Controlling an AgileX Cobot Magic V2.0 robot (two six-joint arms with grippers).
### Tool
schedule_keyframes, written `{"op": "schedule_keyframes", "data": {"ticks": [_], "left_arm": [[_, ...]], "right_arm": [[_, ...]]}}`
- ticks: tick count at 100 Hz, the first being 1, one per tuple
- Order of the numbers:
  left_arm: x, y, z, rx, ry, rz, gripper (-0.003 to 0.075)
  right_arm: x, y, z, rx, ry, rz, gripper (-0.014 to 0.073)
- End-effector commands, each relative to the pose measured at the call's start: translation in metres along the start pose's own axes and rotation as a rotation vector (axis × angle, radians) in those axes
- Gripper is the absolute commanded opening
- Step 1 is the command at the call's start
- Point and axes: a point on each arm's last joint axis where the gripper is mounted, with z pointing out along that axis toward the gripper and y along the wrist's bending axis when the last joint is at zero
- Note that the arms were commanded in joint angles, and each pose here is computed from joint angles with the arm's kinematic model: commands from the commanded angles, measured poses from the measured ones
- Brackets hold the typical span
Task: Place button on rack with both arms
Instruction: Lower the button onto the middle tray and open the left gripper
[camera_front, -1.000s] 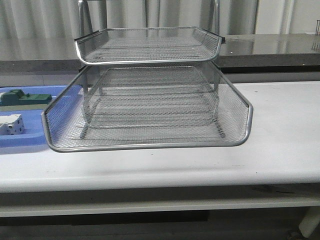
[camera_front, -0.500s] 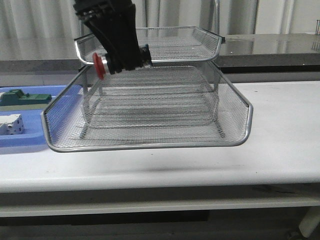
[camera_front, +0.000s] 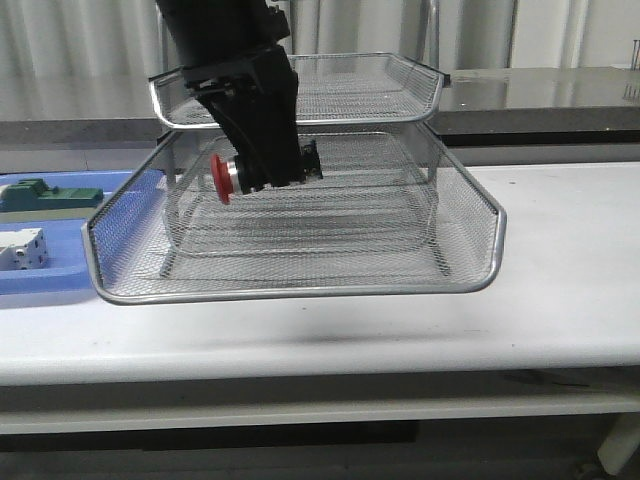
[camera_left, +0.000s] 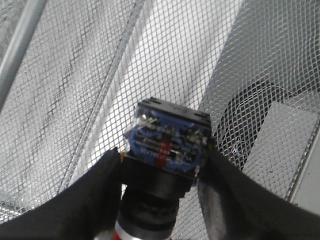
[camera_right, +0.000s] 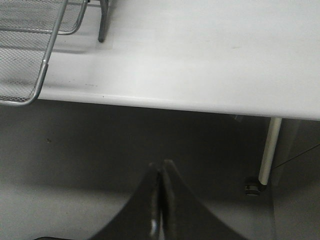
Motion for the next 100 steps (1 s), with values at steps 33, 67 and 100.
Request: {"op": "schedule_keyframes", "data": {"ticks": [33, 67, 100], "left_arm": [[-0.011, -0.005, -0.028, -0.047, -0.117, 0.01, 0.0431], [-0.005, -0.015, -0.052, -0.029, -0.12, -0.039, 0.043], [0.016, -0.033, -0.146, -0.138, -0.305, -0.098, 0.0429]], "right_arm": [[-0.011, -0.001, -0.005, 0.012, -0.08, -0.003, -0.0069], [-0.011, -0.001, -0.005, 0.012, -0.08, -0.003, -0.0069], [-0.011, -0.001, -0.005, 0.012, -0.08, -0.003, -0.0069]]}}
